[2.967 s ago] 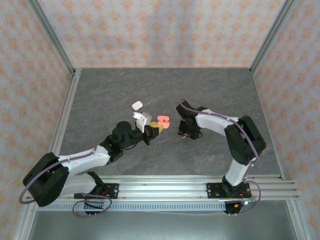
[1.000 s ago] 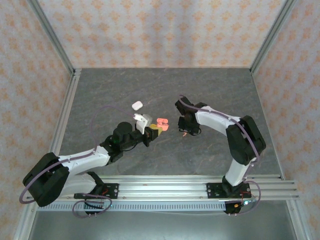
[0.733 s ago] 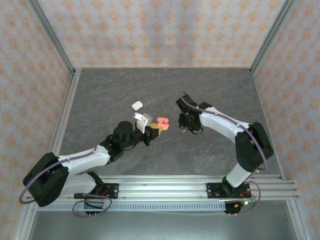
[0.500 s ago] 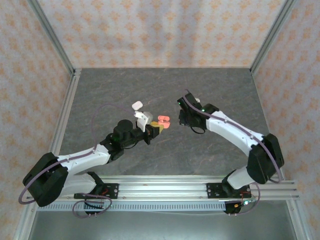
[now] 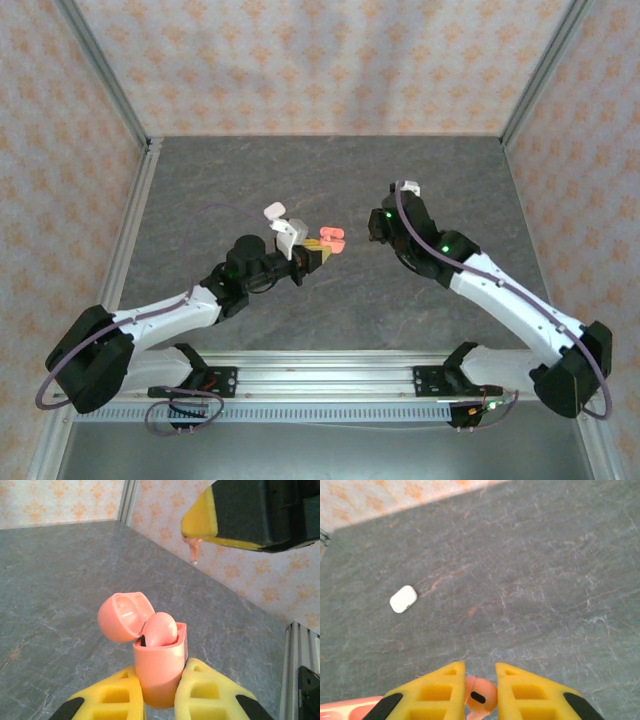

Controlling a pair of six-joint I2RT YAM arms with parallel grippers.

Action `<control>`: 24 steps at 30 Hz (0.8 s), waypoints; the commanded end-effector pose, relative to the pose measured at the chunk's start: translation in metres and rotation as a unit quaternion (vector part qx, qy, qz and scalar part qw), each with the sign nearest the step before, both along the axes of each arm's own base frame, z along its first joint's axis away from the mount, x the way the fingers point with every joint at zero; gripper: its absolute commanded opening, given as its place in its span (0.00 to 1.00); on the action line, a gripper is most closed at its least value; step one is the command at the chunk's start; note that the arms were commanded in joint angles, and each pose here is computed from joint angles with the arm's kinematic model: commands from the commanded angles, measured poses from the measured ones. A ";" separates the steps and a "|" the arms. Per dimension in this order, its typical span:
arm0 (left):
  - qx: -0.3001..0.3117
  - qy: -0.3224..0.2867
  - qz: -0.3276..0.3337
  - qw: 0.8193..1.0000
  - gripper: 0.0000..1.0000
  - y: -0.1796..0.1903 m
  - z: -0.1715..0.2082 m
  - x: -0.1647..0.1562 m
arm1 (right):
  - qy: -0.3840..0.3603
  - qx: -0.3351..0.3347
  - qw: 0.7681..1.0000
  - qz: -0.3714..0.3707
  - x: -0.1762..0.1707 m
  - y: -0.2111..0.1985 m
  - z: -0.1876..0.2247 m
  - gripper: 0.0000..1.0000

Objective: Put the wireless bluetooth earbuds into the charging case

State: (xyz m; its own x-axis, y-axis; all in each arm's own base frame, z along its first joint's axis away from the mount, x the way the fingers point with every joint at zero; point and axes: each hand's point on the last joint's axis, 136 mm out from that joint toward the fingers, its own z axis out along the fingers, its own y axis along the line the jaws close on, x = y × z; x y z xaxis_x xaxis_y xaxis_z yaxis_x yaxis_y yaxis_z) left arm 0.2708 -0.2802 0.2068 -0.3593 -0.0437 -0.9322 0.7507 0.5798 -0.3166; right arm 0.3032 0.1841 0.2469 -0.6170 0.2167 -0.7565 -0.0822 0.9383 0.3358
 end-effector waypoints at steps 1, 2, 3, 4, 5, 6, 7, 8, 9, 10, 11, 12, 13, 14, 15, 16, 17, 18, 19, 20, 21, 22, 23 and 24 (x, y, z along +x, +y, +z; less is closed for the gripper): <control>-0.017 -0.051 -0.030 0.998 0.00 -0.011 0.032 -0.005 | -0.062 0.027 0.997 0.029 -0.001 0.007 0.031 0.18; -0.016 -0.056 -0.034 0.998 0.00 -0.012 0.035 -0.005 | -0.068 0.029 0.997 0.034 -0.003 0.007 0.035 0.18; -0.013 -0.063 -0.038 0.997 0.00 -0.013 0.039 -0.006 | -0.075 0.032 0.996 0.040 -0.004 0.008 0.039 0.18; -0.010 -0.069 -0.042 0.997 0.00 -0.014 0.041 -0.007 | -0.080 0.035 0.995 0.047 -0.006 0.009 0.042 0.18; -0.007 -0.074 -0.046 0.996 0.00 -0.016 0.044 -0.008 | -0.084 0.038 0.994 0.053 -0.008 0.010 0.046 0.18; -0.004 -0.079 -0.048 0.996 0.00 -0.017 0.047 -0.008 | -0.090 0.042 0.993 0.061 -0.010 0.011 0.050 0.17; 0.000 -0.084 -0.051 0.995 0.00 -0.018 0.050 -0.009 | -0.095 0.047 0.992 0.069 -0.012 0.013 0.054 0.17; 0.002 -0.088 -0.052 0.995 0.00 -0.019 0.052 -0.009 | -0.099 0.052 0.991 0.075 -0.013 0.015 0.058 0.17; 0.003 -0.092 -0.053 0.994 0.00 -0.020 0.055 -0.009 | -0.105 0.055 0.989 0.085 -0.015 0.017 0.061 0.17; 0.004 -0.096 -0.054 0.994 0.00 -0.021 0.058 -0.009 | -0.109 0.054 0.988 0.094 -0.016 0.019 0.063 0.17; 0.004 -0.099 -0.054 0.994 0.00 -0.022 0.060 -0.008 | -0.110 0.051 0.988 0.100 -0.017 0.020 0.063 0.17; 0.003 -0.102 -0.054 0.993 0.00 -0.023 0.062 -0.008 | -0.110 0.048 0.987 0.105 -0.018 0.021 0.063 0.17; 0.003 -0.104 -0.053 0.993 0.00 -0.024 0.063 -0.007 | -0.112 0.048 0.986 0.111 -0.019 0.022 0.065 0.17; 0.005 -0.106 -0.051 0.993 0.00 -0.025 0.064 -0.005 | -0.113 0.050 0.986 0.115 -0.020 0.023 0.065 0.17; 0.005 -0.108 -0.046 0.993 0.00 -0.025 0.065 -0.004 | -0.117 0.053 0.985 0.119 -0.021 0.024 0.068 0.17; 0.005 -0.109 -0.044 0.993 0.00 -0.025 0.066 -0.002 | -0.121 0.055 0.983 0.125 -0.023 0.025 0.071 0.17; 0.004 -0.110 -0.042 0.993 0.00 -0.026 0.066 -0.002 | -0.124 0.058 0.982 0.127 -0.023 0.026 0.073 0.17; 0.004 -0.109 -0.040 0.993 0.00 -0.026 0.068 0.000 | -0.129 0.058 0.981 0.131 -0.025 0.026 0.075 0.17; 0.003 -0.108 -0.039 0.993 0.00 -0.027 0.068 0.001 | -0.133 0.058 0.980 0.133 -0.026 0.026 0.076 0.17; 0.003 -0.108 -0.039 0.993 0.00 -0.028 0.069 0.001 | -0.135 0.056 0.980 0.134 -0.026 0.026 0.076 0.17; 0.002 -0.108 -0.039 0.993 0.00 -0.029 0.071 0.002 | -0.137 0.054 0.980 0.135 -0.026 0.026 0.077 0.17; 0.001 -0.107 -0.039 0.993 0.00 -0.030 0.072 0.002 | -0.138 0.051 0.980 0.137 -0.026 0.026 0.076 0.17; 0.001 -0.107 -0.038 0.994 0.00 -0.031 0.072 0.003 | -0.138 0.050 0.980 0.137 -0.026 0.026 0.076 0.17; 0.001 -0.106 -0.037 0.994 0.00 -0.032 0.073 0.004 | -0.137 0.048 0.980 0.138 -0.026 0.026 0.075 0.17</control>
